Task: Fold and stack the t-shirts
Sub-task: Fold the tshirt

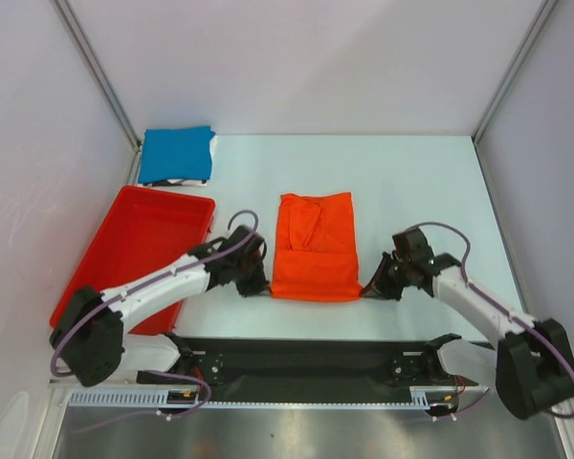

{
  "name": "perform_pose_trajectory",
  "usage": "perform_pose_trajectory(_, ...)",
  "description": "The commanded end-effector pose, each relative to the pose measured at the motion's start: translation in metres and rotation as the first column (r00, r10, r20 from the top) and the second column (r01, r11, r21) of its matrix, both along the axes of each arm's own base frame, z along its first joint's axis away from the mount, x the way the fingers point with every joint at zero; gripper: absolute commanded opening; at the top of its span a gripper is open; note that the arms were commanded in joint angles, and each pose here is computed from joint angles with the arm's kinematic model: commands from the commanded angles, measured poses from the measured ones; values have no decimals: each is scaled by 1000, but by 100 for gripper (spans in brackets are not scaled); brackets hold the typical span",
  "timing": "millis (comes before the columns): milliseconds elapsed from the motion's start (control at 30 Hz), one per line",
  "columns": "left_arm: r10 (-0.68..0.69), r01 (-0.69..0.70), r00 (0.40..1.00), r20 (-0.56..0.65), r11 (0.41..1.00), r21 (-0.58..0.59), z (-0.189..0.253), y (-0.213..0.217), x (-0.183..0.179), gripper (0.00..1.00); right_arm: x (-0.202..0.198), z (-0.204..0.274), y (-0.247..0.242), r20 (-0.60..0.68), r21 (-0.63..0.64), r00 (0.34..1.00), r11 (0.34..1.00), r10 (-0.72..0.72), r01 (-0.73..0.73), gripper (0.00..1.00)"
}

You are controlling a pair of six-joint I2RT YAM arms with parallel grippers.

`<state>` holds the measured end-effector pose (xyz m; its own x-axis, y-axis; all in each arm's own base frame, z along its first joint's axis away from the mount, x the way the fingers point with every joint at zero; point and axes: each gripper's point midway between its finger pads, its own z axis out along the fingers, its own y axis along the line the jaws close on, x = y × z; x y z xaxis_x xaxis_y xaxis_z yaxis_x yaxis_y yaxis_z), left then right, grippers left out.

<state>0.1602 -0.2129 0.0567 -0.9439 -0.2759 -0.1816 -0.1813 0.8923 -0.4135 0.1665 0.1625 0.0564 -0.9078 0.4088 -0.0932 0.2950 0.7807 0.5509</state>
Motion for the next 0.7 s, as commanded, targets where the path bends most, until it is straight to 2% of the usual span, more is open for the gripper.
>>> perform_pose_trajectory(0,2,-8,990,141,999,43,47,-2,63,0,50,24,-3,80,-40,996,998,42,-39,0)
perform_pose_trajectory(67,15,-25,991,130,997,75,47,0,92,0,87,48,-3,149,-38,987,998,52,-47,0)
perform_pose_trajectory(100,0,-11,983,181,998,61,68,-6,115,0,98,38,-4,109,-45,992,998,55,-50,0)
perform_pose_trajectory(133,17,-31,989,146,995,92,56,-1,130,0,122,52,-4,151,-30,988,999,42,-38,0)
perform_pose_trajectory(200,9,-19,986,166,998,57,70,-10,159,0,142,40,1,102,-15,993,998,63,-62,0)
perform_pose_trajectory(233,27,-35,992,127,997,68,59,-5,172,0,166,59,6,153,1,986,998,66,-67,0)
perform_pose_trajectory(333,26,-32,988,155,999,38,72,-9,209,0,199,51,10,129,2,989,998,70,-70,0)
perform_pose_trajectory(367,26,-31,988,154,999,29,71,-11,227,0,220,68,11,172,17,983,997,65,-69,0)
perform_pose_trajectory(433,26,-31,989,146,999,27,70,-13,240,0,237,55,16,142,39,987,996,73,-80,0)
perform_pose_trajectory(467,26,-29,990,139,999,26,64,-14,248,0,255,71,19,183,49,980,995,72,-82,0)
perform_pose_trajectory(667,29,-21,978,206,999,-42,71,-27,294,0,293,54,17,161,68,985,995,68,-80,0)
